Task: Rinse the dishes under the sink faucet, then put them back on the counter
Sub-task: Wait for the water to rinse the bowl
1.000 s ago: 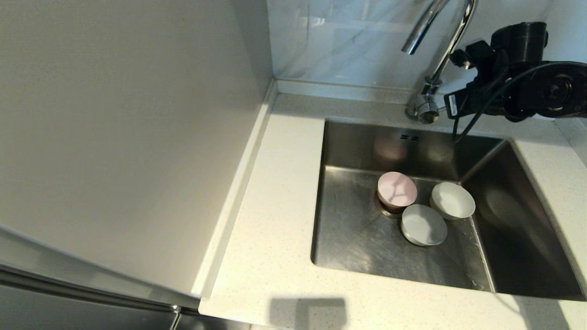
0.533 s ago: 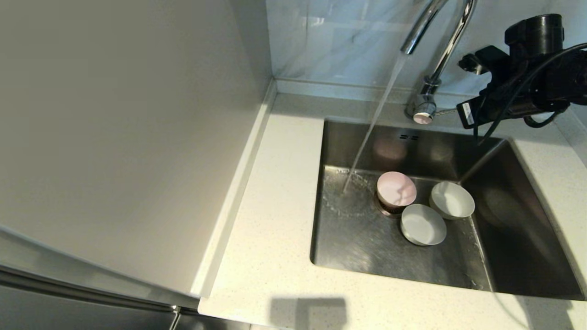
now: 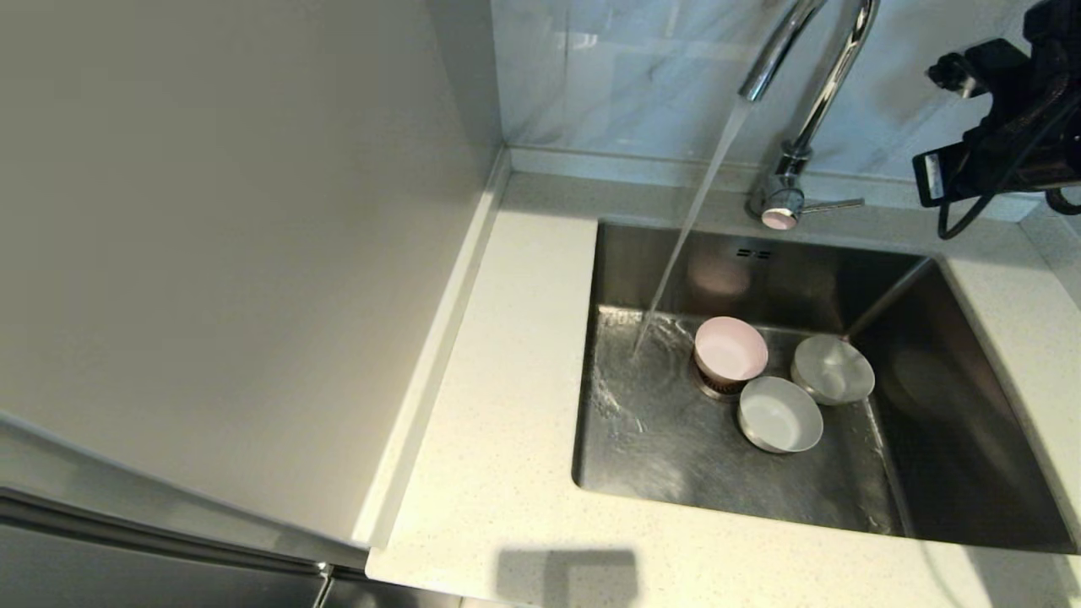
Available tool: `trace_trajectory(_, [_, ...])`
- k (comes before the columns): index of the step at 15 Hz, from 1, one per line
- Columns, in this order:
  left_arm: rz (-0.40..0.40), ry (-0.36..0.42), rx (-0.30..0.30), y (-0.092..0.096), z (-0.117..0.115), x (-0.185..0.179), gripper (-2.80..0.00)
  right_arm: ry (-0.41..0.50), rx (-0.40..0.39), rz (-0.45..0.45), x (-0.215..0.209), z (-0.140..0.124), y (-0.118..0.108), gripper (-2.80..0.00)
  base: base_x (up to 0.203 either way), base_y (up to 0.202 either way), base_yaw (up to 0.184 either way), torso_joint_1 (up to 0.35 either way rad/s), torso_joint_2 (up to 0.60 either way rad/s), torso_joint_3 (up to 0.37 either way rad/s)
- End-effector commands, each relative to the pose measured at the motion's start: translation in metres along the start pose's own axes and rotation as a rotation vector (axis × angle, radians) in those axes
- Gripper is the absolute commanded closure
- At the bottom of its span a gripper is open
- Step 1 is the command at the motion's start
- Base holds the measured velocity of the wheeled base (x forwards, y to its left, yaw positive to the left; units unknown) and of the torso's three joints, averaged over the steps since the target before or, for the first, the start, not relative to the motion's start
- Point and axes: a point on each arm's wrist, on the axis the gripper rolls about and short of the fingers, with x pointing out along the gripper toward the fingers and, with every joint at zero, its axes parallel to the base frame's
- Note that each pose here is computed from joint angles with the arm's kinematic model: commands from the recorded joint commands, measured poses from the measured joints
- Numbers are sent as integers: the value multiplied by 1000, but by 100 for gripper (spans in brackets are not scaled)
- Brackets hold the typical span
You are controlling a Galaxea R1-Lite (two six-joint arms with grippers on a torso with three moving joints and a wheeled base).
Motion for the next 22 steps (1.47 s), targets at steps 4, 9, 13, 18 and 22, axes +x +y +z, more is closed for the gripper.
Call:
trace_trajectory(4, [0, -3, -1, 0, 0, 0, 0, 39, 165, -32, -65, -27, -31, 0, 0, 0, 0, 0, 0, 0])
trace_trajectory(9, [1, -3, 0, 0, 0, 0, 0, 115, 185, 165, -137, -123, -18, 0, 0, 0, 0, 0, 0, 0])
trace_trajectory(13, [1, -3, 0, 0, 0, 0, 0, -54, 169, 205, -199, -218, -5, 0, 0, 0, 0, 0, 0, 0])
trace_trajectory(18, [0, -3, 0, 0, 0, 0, 0, -214, 159, 240, -243, -324, 16, 0, 0, 0, 0, 0, 0, 0])
trace_trajectory(22, [0, -3, 0, 0, 0, 0, 0, -198, 153, 286, -251, -359, 23, 0, 0, 0, 0, 0, 0, 0])
